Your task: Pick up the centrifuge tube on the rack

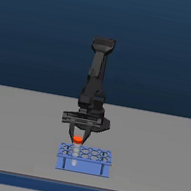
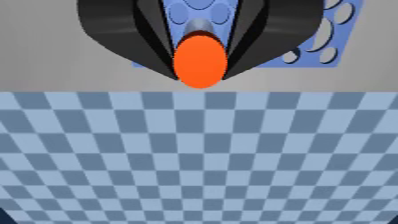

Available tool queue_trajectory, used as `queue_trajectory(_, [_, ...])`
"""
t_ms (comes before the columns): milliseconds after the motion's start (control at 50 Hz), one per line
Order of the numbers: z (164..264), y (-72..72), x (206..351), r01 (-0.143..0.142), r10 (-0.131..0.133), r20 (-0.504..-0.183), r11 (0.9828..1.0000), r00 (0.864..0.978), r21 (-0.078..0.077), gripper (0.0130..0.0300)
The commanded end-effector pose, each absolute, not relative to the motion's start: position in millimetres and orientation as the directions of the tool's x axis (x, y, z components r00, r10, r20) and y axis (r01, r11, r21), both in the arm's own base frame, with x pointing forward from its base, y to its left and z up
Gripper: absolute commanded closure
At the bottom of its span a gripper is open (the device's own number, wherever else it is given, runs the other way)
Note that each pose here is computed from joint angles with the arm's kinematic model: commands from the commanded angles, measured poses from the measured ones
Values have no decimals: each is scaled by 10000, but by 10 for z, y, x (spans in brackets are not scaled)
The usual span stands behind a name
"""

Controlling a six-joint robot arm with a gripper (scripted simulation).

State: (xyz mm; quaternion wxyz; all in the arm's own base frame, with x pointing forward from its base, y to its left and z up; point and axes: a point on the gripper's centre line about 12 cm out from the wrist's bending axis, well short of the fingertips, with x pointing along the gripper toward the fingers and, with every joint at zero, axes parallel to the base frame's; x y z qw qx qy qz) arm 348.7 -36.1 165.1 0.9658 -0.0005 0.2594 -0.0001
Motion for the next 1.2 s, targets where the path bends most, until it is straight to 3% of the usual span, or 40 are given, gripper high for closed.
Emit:
queue_trajectory(20, [1678, -361, 3488, 7, -8, -5009, 10000, 8655, -3, 300])
queue_trajectory(1200, [2104, -361, 3488, 7, -8, -5009, 10000, 8655, -3, 300])
